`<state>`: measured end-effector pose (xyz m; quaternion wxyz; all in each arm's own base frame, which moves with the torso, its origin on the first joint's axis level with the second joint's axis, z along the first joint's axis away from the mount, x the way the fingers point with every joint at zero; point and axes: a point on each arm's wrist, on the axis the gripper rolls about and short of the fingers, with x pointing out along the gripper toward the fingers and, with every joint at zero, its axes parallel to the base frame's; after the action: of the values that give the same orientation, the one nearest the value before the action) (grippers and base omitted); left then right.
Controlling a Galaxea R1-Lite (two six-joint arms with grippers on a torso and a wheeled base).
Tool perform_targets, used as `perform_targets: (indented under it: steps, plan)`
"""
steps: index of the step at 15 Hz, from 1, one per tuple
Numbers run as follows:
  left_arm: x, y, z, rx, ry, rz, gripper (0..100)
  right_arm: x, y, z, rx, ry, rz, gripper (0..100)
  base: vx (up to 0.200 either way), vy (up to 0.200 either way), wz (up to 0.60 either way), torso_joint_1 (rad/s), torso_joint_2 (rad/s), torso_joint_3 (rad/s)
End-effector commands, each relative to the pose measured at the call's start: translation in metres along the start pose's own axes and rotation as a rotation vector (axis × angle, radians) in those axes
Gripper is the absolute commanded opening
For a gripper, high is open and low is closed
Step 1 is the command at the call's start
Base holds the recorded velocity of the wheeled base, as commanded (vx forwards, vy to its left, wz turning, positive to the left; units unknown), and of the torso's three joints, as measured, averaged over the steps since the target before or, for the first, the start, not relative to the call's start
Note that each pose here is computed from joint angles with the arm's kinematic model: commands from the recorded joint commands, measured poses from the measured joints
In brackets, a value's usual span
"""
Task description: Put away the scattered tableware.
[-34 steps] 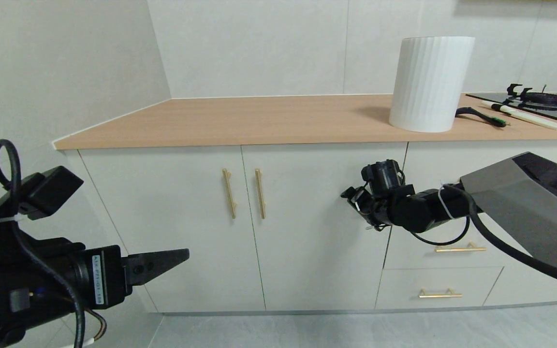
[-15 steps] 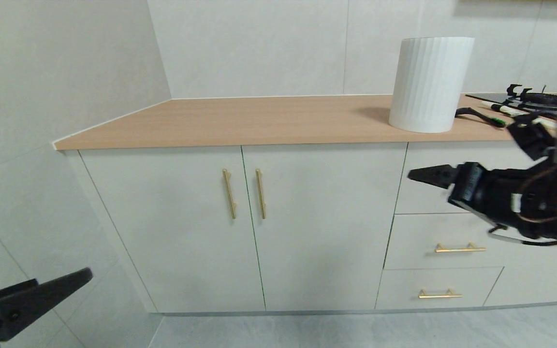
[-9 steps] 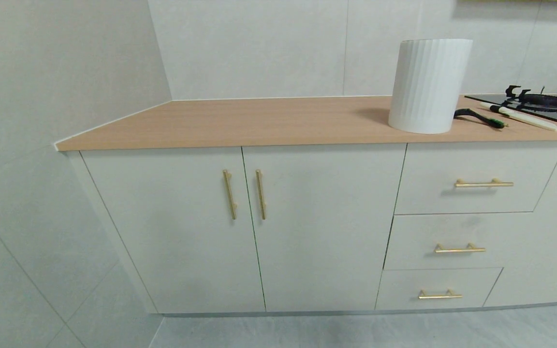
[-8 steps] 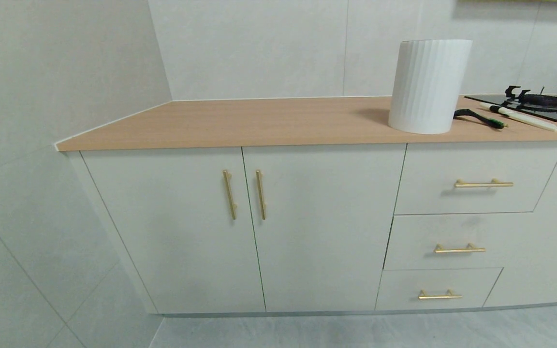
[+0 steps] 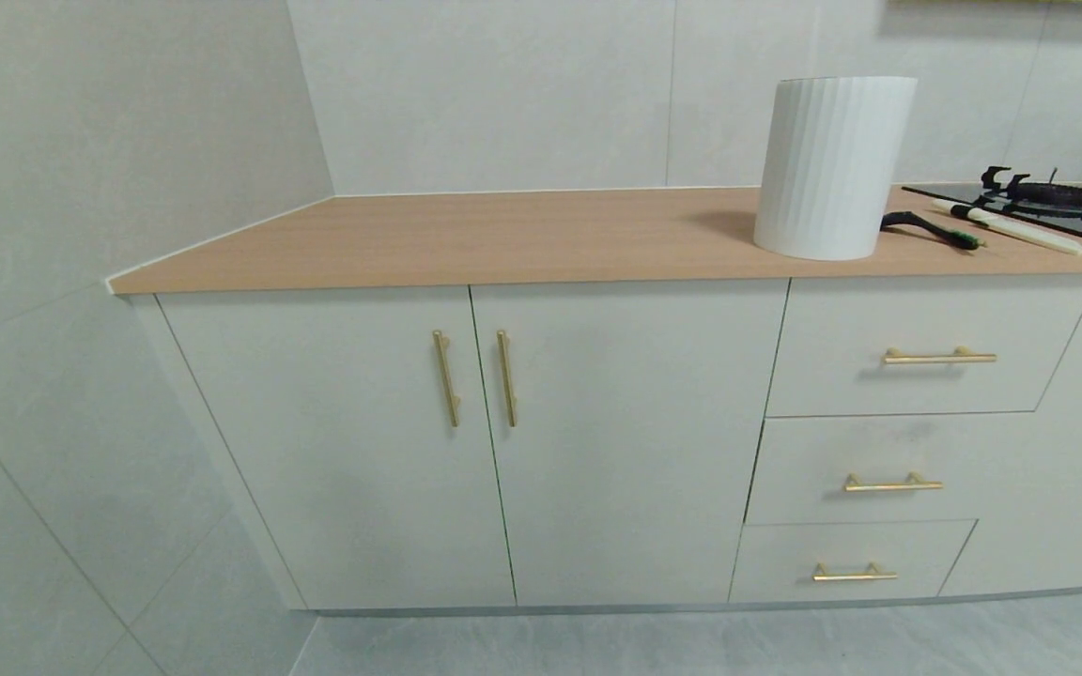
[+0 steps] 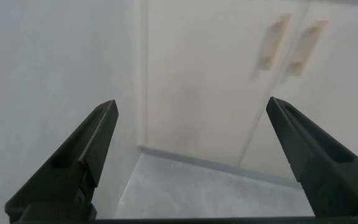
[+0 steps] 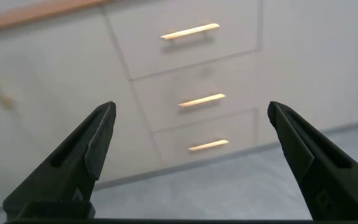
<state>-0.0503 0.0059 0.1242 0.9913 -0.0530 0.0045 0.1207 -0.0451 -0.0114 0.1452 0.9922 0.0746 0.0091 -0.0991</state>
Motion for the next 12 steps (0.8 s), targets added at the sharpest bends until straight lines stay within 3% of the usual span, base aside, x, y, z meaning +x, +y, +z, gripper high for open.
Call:
perform_targets:
  steps: [1,3,5,6,8,9,12]
  plan:
    - [0.004,0.0,-0.013,0.0,0.016,0.011,100,-0.002,0.001,-0.024,-0.053,-0.007,-0.095,100,0.0,0.0,0.0,0.0,0.0,0.0]
    - [0.01,0.0,-0.021,0.004,0.01,0.01,100,0.006,-0.001,-0.049,-0.123,0.034,-0.102,100,0.0,0.0,0.0,0.0,0.0,0.0]
    - [0.021,-0.001,-0.04,0.014,0.01,0.009,100,0.02,0.0,-0.062,-0.118,-0.059,-0.081,100,0.0,0.0,0.0,0.0,0.0,0.0]
    - [0.024,-0.002,-0.043,0.018,-0.018,-0.011,100,0.022,0.001,-0.063,-0.142,-0.102,-0.046,100,0.0,0.0,0.0,0.0,0.0,0.0]
    - [0.027,-0.004,-0.044,0.017,-0.055,-0.102,100,0.022,0.002,-0.065,-0.155,-0.079,0.01,100,0.0,0.0,0.0,0.0,0.0,0.0]
    - [0.026,-0.006,-0.046,0.031,-0.038,-0.199,100,0.022,0.003,-0.065,-0.163,-0.075,0.076,100,0.0,0.0,0.0,0.0,0.0,0.0]
    - [0.026,-0.008,-0.05,0.139,-0.006,-0.274,100,0.022,0.005,-0.072,-0.171,-0.003,0.202,100,0.0,0.0,0.0,0.0,0.0,0.0]
